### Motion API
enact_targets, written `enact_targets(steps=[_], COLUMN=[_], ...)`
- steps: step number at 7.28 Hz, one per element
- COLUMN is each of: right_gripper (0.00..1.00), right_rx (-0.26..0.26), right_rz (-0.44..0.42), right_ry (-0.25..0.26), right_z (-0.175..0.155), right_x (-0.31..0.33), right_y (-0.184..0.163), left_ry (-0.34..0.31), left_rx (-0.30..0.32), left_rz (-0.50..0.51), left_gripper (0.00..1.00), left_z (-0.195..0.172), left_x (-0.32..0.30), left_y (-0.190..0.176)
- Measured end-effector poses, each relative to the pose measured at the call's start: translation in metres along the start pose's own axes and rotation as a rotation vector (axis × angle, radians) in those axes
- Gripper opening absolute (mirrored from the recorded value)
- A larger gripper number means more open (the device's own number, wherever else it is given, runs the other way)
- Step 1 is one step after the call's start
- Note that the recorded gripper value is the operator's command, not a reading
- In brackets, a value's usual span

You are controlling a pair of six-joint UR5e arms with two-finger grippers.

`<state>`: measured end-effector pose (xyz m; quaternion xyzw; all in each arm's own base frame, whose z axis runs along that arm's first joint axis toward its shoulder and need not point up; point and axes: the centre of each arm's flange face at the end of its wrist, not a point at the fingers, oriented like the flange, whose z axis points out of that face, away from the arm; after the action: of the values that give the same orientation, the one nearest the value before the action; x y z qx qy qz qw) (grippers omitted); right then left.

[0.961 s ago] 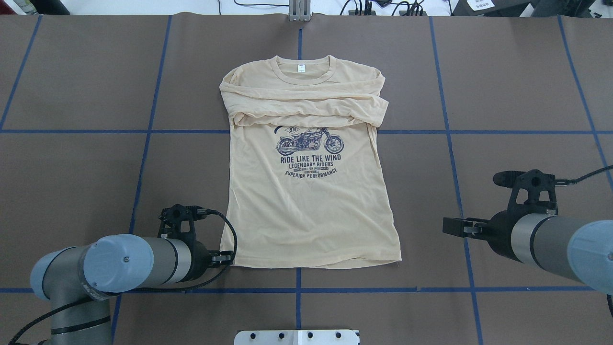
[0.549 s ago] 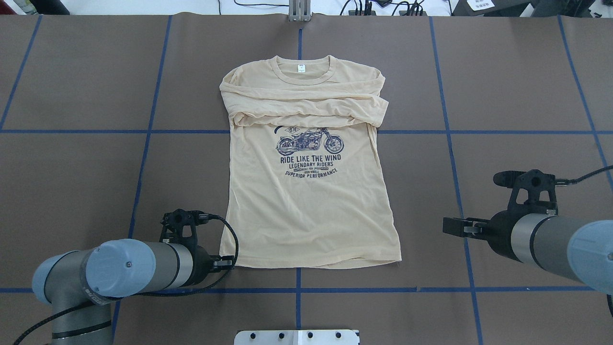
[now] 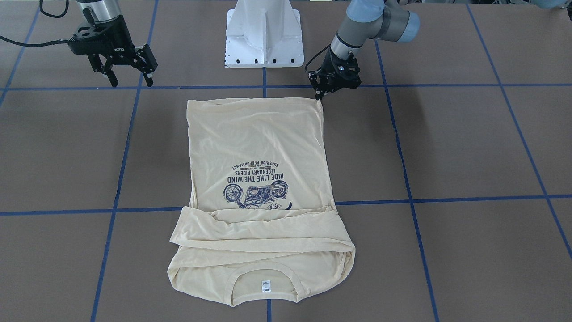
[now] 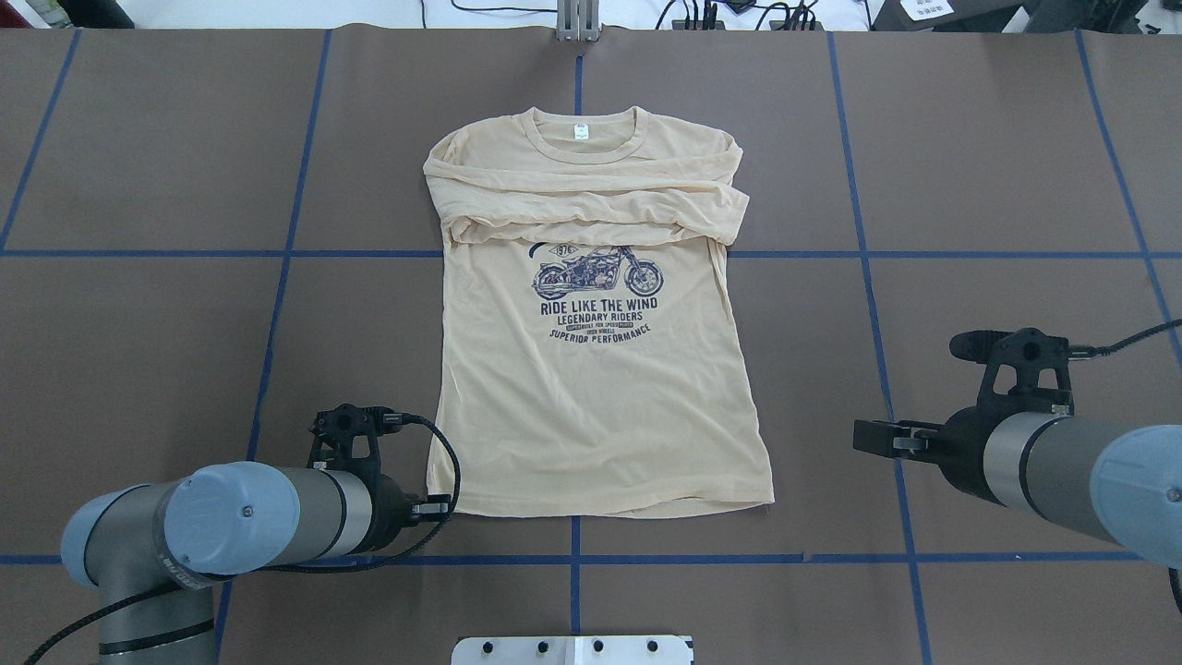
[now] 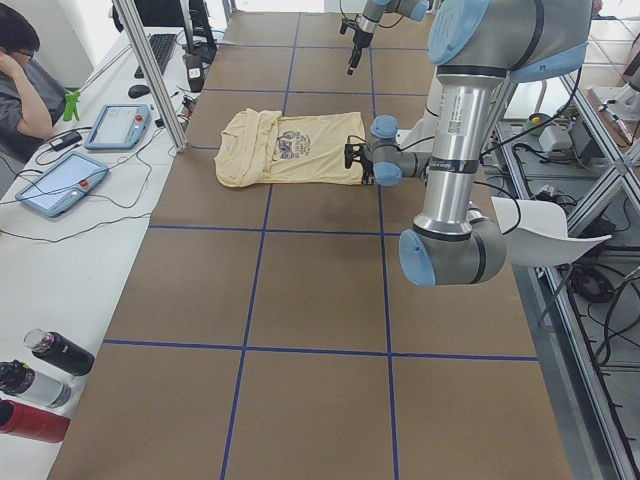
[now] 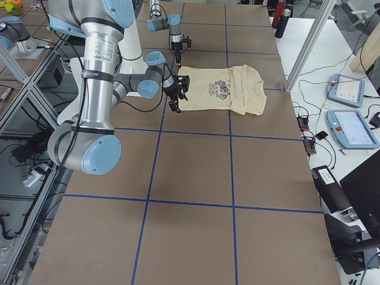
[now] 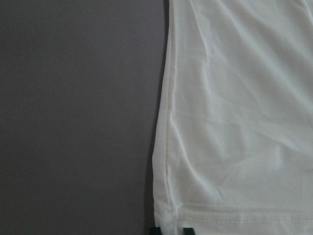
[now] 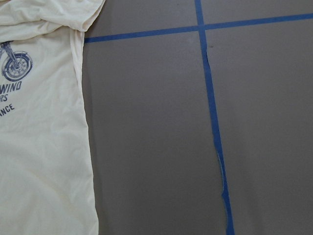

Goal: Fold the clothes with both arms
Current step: 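Lower both grippers to the hem corners nearest the robot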

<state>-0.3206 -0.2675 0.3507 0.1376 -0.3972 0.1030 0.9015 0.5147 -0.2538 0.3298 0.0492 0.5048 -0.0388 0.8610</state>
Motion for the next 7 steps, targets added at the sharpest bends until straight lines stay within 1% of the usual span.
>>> enact_targets(steps=[1, 3, 4, 6, 7], right_gripper=[1.0, 0.99, 0.97, 0.79, 0.7], right_rx=[-0.001, 0.009, 0.014, 0.018, 0.02], right_rz=[-0.001, 0.0, 0.007, 0.021, 0.026], right_ry=[0.003, 0.002, -0.001, -0.001, 0.001], right_z=[0.005, 0.029, 0.038, 0.051, 0.06], right_x=[0.0, -0.014, -0.023, -0.035, -0.042], right_y=[0.001, 0.003, 0.009, 0.028, 0.036], left_ry=[0.005, 0.013, 0.018, 0.024, 0.024], left_rx=[0.001, 0.003, 0.003, 0.011, 0.026], left_rz=[0.0, 0.0, 0.001, 0.001, 0.001], left_gripper=[0.0, 0.0, 0.0, 0.0, 0.0], left_z=[-0.003, -0.006, -0.008, -0.011, -0.013], left_x=[0.001, 0.004, 0.006, 0.007, 0.007], left_y=[-0.001, -0.001, -0.001, -0.002, -0.003])
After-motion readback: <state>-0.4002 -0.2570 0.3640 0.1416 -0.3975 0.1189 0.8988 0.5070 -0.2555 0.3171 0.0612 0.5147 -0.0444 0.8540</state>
